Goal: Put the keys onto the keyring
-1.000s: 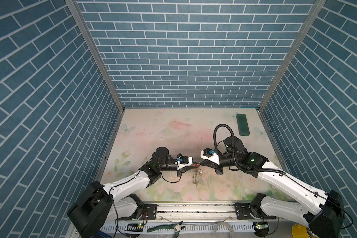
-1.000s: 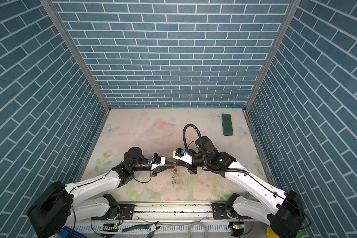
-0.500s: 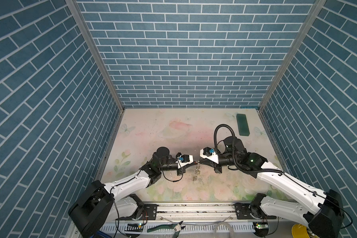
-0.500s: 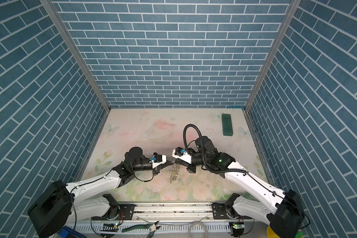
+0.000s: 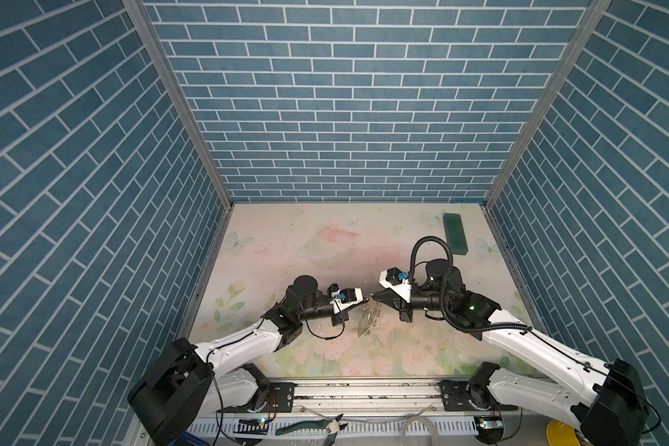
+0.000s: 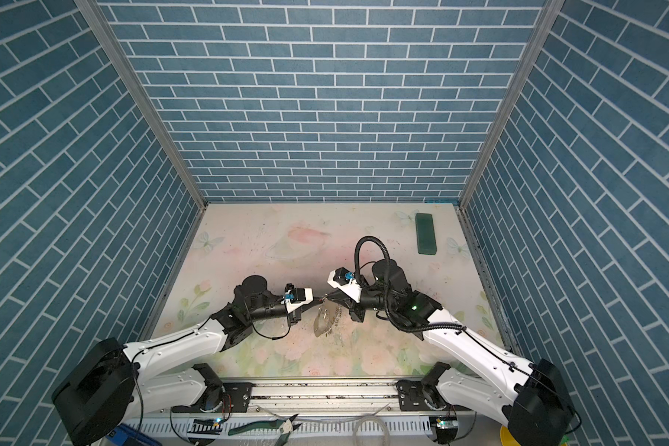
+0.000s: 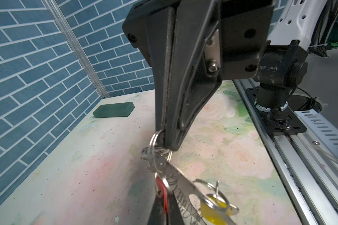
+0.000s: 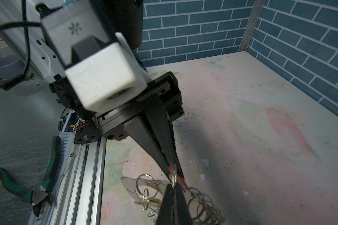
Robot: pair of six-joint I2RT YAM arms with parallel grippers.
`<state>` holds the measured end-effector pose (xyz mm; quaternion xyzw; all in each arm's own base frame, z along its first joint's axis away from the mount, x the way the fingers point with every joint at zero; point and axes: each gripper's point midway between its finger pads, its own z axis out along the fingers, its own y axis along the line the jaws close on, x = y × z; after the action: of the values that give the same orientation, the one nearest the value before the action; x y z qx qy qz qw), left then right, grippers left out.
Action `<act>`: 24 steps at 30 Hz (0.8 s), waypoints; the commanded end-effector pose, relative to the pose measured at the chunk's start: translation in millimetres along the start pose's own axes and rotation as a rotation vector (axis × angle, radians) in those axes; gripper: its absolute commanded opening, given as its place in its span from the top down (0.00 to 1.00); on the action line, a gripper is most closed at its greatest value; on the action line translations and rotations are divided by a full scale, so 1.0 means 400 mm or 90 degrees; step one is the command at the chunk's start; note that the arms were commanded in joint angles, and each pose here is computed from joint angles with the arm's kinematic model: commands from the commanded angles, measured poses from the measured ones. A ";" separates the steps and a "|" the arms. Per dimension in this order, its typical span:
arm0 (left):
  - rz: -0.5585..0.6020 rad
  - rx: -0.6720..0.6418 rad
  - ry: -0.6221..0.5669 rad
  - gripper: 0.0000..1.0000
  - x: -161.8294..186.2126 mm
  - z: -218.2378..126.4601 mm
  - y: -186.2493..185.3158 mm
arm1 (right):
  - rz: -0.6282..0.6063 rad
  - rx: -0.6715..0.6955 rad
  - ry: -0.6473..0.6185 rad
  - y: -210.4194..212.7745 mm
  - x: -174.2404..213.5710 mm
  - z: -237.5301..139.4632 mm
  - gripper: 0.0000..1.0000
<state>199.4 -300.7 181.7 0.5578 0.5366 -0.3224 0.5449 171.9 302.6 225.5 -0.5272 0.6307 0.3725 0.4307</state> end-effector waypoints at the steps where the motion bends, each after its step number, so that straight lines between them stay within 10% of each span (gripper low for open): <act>1: 0.000 0.000 0.013 0.98 0.026 0.003 -0.010 | 0.009 0.034 -0.072 -0.030 -0.058 -0.003 1.00; 16: -0.005 -0.058 -0.048 0.64 -0.030 -0.043 0.015 | -0.042 -0.087 -0.049 0.043 0.017 -0.016 1.00; 24: -0.029 0.037 -0.114 0.66 -0.100 -0.052 -0.038 | -0.074 -0.119 -0.097 0.063 0.010 -0.014 1.00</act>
<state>182.6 -289.3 209.1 0.5251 0.5077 -0.3601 0.5804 155.7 297.4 207.5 -0.5507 0.5881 0.4255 0.4121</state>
